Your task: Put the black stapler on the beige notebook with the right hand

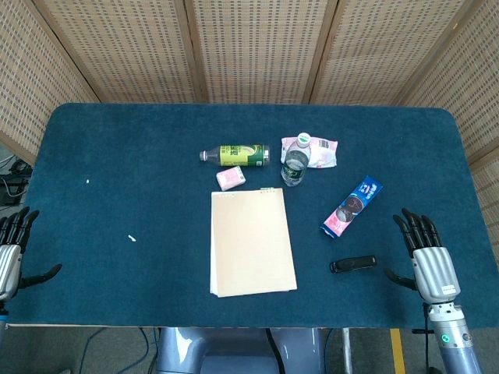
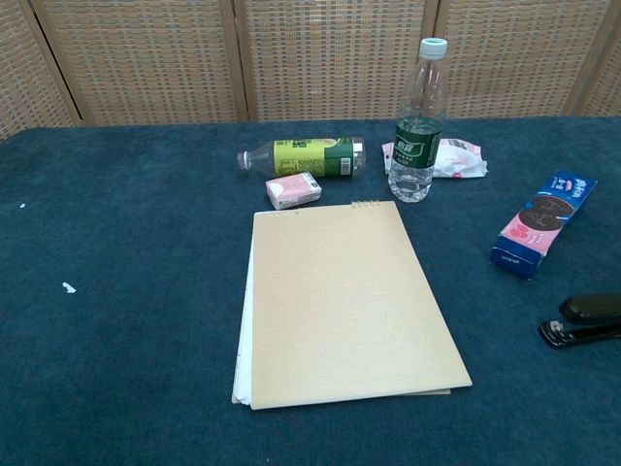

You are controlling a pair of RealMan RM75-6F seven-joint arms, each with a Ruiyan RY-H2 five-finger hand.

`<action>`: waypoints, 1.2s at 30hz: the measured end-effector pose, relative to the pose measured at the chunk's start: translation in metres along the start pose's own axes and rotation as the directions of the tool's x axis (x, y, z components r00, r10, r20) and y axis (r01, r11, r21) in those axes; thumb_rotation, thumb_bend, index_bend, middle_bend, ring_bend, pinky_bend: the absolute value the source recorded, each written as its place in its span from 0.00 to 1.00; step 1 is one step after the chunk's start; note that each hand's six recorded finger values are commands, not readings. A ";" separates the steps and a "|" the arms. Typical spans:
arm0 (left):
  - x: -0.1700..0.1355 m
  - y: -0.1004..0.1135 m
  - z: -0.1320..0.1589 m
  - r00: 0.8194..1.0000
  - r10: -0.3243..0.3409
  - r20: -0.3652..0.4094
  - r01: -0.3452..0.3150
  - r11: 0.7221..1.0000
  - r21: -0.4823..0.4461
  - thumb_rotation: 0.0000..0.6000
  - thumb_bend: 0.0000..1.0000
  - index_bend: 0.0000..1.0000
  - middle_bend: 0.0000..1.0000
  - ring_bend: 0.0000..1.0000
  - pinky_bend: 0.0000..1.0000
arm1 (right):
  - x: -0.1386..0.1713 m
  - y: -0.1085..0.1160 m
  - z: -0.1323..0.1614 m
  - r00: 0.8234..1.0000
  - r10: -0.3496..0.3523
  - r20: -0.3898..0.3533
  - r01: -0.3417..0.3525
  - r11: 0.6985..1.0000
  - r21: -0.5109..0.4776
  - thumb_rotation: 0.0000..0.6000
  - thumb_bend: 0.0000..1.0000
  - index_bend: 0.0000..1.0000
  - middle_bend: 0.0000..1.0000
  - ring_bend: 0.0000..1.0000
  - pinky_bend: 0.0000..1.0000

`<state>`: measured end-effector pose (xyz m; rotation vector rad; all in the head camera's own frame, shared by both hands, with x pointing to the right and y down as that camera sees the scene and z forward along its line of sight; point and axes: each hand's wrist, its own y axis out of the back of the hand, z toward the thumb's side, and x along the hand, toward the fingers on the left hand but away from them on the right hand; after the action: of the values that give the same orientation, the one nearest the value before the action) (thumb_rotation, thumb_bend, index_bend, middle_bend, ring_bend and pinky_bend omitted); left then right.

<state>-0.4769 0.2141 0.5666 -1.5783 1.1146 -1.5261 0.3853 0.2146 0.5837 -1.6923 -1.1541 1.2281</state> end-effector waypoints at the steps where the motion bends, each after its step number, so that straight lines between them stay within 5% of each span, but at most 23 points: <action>1: 0.000 0.000 0.000 1.000 0.000 0.001 0.000 1.000 0.002 1.00 0.17 0.00 0.00 0.00 0.00 | 0.000 0.000 0.000 1.000 0.000 0.000 0.000 1.000 0.001 1.00 0.22 0.04 0.00 0.00 0.03; 26: 0.000 0.000 0.001 1.000 -0.008 0.000 0.008 1.000 0.008 1.00 0.17 0.00 0.00 0.00 0.00 | 0.003 -0.003 0.002 0.999 0.034 0.000 -0.034 0.999 0.015 1.00 0.23 0.06 0.00 0.00 0.03; 36: 0.001 -0.001 0.001 1.000 -0.011 0.000 0.011 1.000 0.010 1.00 0.17 0.00 0.00 0.00 0.00 | 0.003 -0.005 0.004 0.999 0.037 -0.004 -0.037 0.999 0.025 1.00 0.23 0.16 0.00 0.00 0.09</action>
<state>-0.4759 0.2134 0.5678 -1.5794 1.0984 -1.5369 0.3811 0.2188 0.5862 -1.7043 -1.1042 1.2557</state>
